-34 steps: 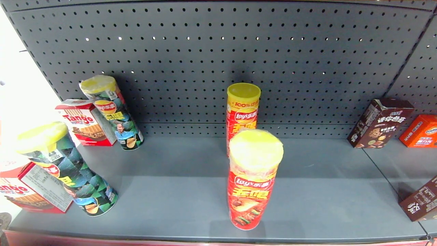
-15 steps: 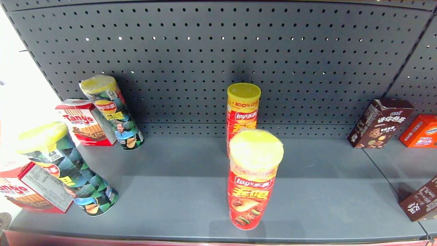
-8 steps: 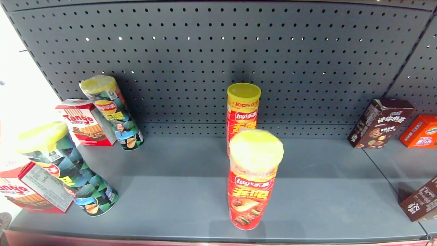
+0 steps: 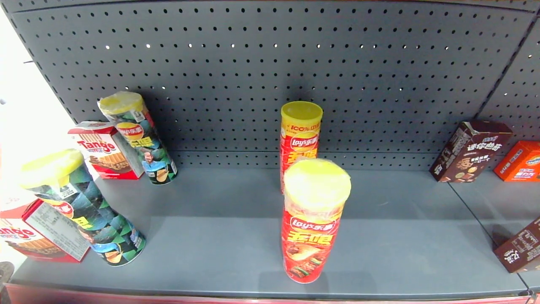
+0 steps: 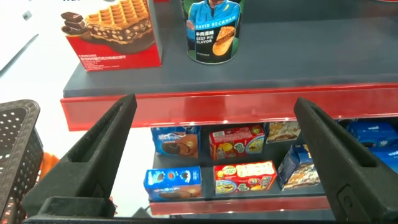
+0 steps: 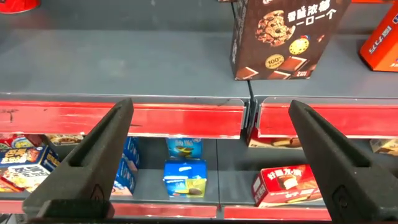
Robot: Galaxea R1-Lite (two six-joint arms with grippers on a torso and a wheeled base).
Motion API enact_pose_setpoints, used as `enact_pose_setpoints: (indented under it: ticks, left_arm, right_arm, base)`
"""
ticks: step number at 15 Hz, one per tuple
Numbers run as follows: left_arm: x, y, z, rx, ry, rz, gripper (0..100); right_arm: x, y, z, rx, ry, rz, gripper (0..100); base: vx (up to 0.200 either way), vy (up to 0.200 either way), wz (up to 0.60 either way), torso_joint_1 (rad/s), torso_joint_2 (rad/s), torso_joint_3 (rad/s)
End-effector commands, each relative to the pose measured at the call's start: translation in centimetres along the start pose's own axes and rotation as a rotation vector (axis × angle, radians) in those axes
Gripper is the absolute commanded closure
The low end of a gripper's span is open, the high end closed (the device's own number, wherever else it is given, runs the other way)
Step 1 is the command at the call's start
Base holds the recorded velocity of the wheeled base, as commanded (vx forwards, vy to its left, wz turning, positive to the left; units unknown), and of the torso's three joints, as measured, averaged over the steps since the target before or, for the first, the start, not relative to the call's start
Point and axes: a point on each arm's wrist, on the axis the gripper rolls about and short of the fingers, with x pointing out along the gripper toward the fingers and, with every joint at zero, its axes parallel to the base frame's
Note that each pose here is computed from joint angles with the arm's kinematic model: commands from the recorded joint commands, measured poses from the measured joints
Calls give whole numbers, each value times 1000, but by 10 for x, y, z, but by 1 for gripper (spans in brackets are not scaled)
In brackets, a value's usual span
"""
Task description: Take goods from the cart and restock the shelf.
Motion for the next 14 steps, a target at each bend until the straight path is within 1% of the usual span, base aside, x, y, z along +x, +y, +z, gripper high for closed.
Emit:
enact_pose_setpoints:
  ticks: [1,5,7,14]
  left_arm:
    - [0,0,0,1,0,0,0]
    - [0,0,0,4,0,-1,0]
    - [0,0,0,-1,0,-1,0]
    - [0,0,0,-1,0,-1,0]
  right_arm:
    - [0,0,0,0,1,0,0]
    - [0,0,0,0,1,0,0]
    - [0,0,0,1,1,0,0]
    - [0,0,0,0,1,0,0]
  base:
    - [0,0,0,0,0,0]
    - [0,0,0,0,0,0]
    - [0,-200,0,2,0,5]
    - [0,0,0,0,0,0]
